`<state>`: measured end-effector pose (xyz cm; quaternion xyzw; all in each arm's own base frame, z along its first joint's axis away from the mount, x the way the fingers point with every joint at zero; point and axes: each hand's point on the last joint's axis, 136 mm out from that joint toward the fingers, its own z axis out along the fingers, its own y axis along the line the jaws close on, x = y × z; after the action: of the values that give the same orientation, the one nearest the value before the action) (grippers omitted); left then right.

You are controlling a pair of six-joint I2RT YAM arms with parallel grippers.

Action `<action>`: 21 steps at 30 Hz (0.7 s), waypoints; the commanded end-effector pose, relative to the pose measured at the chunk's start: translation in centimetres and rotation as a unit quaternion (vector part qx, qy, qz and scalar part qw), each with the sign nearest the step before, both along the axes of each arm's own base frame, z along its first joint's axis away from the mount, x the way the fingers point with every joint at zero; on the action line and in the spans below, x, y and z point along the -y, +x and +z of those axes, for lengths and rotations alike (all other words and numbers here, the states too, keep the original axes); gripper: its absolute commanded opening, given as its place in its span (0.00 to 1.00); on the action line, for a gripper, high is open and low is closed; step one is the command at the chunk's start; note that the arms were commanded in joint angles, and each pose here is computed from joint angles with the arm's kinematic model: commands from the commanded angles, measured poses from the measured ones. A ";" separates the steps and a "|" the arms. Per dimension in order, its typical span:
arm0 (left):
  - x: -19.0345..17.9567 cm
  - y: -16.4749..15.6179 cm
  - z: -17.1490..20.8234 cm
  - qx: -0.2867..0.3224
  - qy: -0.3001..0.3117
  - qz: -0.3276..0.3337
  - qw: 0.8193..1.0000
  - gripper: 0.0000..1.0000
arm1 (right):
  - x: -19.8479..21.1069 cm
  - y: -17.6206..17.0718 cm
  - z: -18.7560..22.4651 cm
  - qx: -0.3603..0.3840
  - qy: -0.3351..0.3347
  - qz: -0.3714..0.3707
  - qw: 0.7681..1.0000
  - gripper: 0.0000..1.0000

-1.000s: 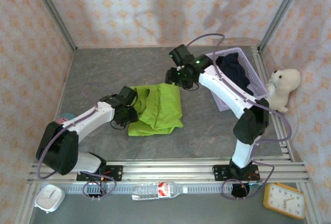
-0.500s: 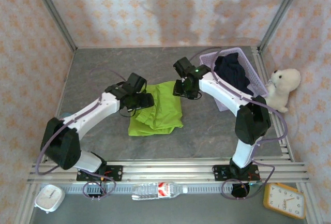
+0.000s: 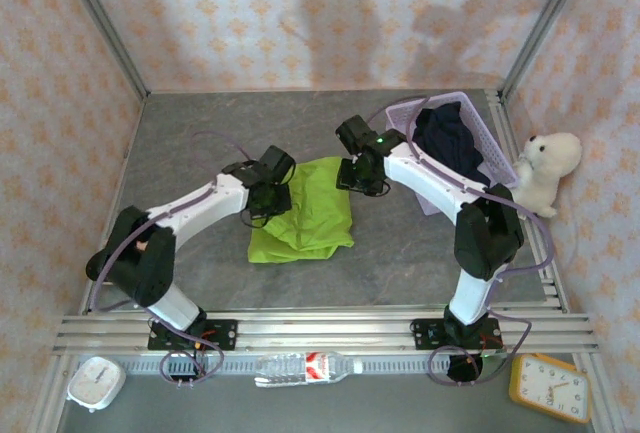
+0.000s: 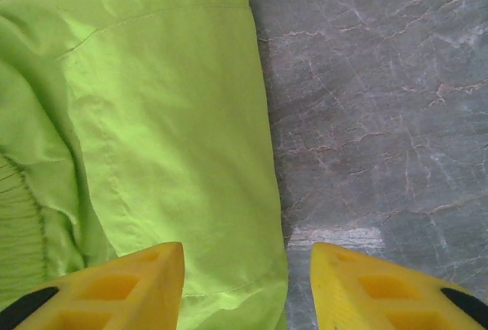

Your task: Fold and stack the mixed laundry pile

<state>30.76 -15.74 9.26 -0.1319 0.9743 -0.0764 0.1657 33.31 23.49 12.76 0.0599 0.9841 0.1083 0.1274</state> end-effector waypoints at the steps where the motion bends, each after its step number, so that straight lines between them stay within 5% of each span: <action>1: -2.5 -2.0 2.8 0.030 0.006 0.046 0.998 0.00 | 0.9 0.4 -0.1 0.011 -0.017 -0.010 1.000 0.46; 7: -7.3 -6.2 -2.0 -0.004 0.019 0.152 0.988 0.00 | 0.1 0.6 -1.3 -0.006 -0.009 -0.009 1.000 0.46; 10: -7.7 -7.2 -4.2 -0.050 0.030 0.167 0.984 0.11 | 0.0 0.8 -1.0 -0.004 -0.011 -0.004 1.000 0.46; 11: -7.6 -7.1 -4.2 -0.057 0.035 0.162 0.985 0.22 | 0.0 0.8 -0.9 -0.004 -0.012 -0.001 1.000 0.46; 16: -8.2 -5.1 -0.3 -0.018 0.066 0.148 0.987 0.47 | -0.3 1.3 0.4 0.009 -0.006 0.010 1.000 0.46; 21: -7.7 -3.1 4.1 0.049 0.037 0.143 0.988 0.45 | -2.3 2.1 1.0 0.016 0.035 0.029 0.999 0.44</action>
<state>27.09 -8.87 10.91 -0.2650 0.9450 -0.0285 0.1897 34.51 24.74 12.99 0.0454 0.9828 0.1228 0.1306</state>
